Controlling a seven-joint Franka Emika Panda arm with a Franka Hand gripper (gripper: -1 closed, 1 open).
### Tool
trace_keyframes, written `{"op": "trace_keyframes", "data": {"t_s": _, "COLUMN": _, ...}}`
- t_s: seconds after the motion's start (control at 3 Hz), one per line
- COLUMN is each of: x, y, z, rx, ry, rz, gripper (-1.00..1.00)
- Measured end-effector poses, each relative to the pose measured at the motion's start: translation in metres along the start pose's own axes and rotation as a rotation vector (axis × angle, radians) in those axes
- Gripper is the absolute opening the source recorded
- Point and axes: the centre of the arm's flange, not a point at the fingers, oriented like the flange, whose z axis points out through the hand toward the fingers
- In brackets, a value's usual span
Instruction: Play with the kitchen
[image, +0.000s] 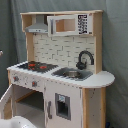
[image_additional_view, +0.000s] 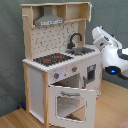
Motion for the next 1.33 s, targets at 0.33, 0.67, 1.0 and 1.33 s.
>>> {"op": "trace_keyframes", "data": {"t_s": 0.33, "x": -0.014, "y": 0.001, "z": 0.008, "rx": -0.057, "ry": -0.054, "rz": 0.091, "gripper": 1.0}}
{"op": "trace_keyframes", "data": {"t_s": 0.67, "x": -0.03, "y": 0.0, "z": 0.018, "rx": -0.1, "ry": -0.109, "rz": 0.177, "gripper": 1.0}}
{"op": "trace_keyframes", "data": {"t_s": 1.0, "x": -0.046, "y": -0.002, "z": 0.032, "rx": -0.127, "ry": -0.166, "rz": 0.254, "gripper": 1.0}}
{"op": "trace_keyframes", "data": {"t_s": 1.33, "x": -0.063, "y": -0.006, "z": 0.054, "rx": -0.149, "ry": -0.235, "rz": 0.344, "gripper": 1.0}}
